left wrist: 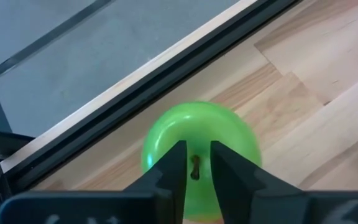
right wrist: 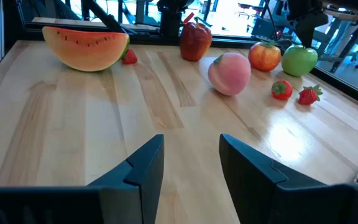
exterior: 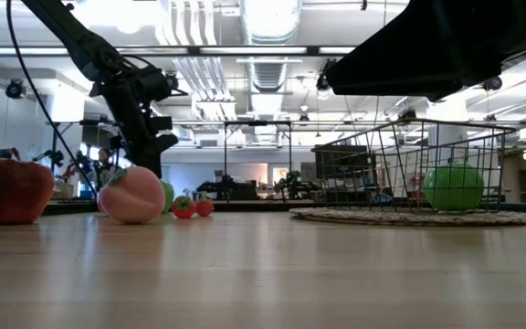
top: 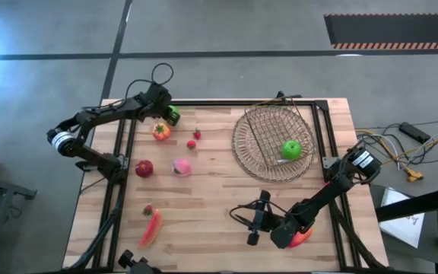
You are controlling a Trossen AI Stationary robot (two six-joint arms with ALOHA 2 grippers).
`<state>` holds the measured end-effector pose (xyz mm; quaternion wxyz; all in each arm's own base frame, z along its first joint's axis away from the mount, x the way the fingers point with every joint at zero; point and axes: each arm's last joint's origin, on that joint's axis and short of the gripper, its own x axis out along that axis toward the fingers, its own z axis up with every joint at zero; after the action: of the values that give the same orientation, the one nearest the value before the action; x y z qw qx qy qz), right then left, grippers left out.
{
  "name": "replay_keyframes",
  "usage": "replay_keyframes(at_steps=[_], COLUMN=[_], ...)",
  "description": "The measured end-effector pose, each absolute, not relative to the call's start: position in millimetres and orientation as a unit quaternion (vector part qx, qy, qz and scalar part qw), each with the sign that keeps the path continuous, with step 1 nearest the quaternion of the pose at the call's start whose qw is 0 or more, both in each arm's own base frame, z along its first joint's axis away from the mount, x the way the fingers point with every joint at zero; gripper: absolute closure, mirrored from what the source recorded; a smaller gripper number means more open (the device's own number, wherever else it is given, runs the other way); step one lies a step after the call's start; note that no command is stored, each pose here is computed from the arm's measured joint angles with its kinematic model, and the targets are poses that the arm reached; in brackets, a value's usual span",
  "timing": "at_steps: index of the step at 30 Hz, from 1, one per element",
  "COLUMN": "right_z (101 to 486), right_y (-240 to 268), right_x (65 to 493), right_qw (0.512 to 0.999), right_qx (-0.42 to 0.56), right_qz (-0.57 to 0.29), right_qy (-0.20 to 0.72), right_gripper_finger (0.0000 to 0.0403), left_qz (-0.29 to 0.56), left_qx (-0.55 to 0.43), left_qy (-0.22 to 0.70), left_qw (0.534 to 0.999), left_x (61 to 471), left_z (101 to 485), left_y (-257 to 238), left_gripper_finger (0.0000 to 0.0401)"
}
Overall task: Build produce basket
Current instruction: Put the green apple into the gold wire basket
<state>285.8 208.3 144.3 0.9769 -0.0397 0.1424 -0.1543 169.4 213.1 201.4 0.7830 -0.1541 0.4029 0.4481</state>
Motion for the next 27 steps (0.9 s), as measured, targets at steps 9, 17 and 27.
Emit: replay_keyframes(at_steps=[9, 17, 27], right_z=[144.3, 144.3, 144.3], right_y=[208.3, 208.4, 208.4], right_x=[285.8, 285.8, 285.9], right_qw=[0.977, 0.977, 0.977], right_qx=[-0.04, -0.039, -0.039], right_qz=[-0.154, -0.154, -0.154], right_qy=[0.142, 0.142, 0.142], right_gripper_finger=[0.0255, 0.0255, 0.0255], left_qz=[0.447, 0.434, 0.438], left_qx=[-0.14, -0.119, -0.147], left_qy=[0.394, 0.424, 0.426], left_qw=[0.79, 0.786, 0.778], left_x=[167.7, 157.8, 164.0], left_z=[212.6, 221.7, 206.9], left_y=[211.0, 200.0, 207.2], left_gripper_finger=[0.0379, 0.0337, 0.0241])
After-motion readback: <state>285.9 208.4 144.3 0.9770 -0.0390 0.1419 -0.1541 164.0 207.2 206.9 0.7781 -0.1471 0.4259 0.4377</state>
